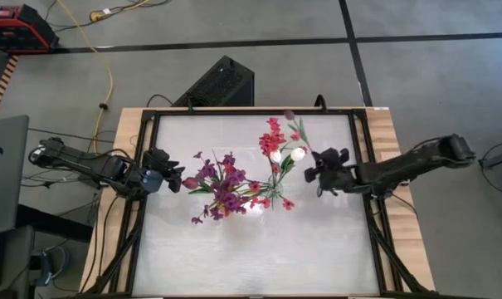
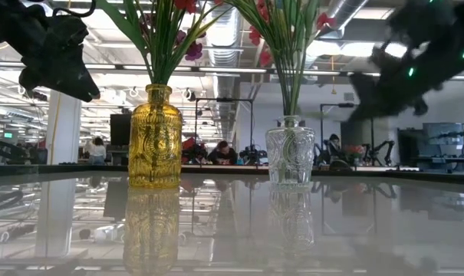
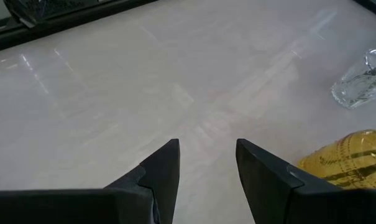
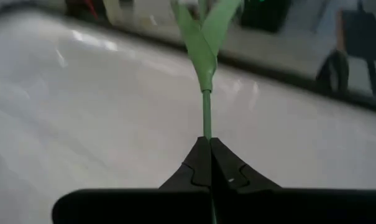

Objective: Sort flowers into vase by color
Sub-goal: Put the violet tulip into the yellow vase

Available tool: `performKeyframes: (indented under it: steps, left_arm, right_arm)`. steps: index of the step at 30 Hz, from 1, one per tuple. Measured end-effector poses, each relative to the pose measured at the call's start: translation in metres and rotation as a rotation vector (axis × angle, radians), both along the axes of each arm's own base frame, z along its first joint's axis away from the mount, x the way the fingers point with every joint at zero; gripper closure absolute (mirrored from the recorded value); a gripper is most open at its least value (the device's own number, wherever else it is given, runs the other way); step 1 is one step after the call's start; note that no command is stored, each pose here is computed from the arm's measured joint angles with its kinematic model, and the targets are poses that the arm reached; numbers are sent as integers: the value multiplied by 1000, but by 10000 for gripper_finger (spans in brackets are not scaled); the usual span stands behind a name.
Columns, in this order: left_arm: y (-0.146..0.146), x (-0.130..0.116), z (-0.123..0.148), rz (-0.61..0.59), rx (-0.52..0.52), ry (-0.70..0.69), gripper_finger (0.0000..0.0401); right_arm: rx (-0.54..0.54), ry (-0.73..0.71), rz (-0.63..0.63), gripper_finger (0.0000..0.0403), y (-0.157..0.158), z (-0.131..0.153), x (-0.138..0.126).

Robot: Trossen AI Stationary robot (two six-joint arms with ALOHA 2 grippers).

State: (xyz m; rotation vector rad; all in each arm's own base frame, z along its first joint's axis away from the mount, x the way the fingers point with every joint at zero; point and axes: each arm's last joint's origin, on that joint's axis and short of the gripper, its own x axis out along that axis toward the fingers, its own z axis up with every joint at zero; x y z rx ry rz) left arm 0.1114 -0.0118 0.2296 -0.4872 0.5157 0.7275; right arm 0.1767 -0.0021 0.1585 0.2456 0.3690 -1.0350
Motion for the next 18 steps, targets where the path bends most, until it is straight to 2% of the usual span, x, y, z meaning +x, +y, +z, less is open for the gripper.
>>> performKeyframes:
  steps: [7,12,15,18]
  left_arm:
    - [0,0,0,0,0,0,255]
    - [0,0,0,-3,2,2,255]
    - [0,0,0,-9,9,7,255]
    - [0,0,0,-10,14,9,255]
  right_arm:
    - [-185,-229,-21,387,10,54,-26]
    - [-245,-389,20,387,21,94,-46]
    - [-238,-506,149,387,29,116,-55]
    - [-238,-659,376,387,39,133,-59]
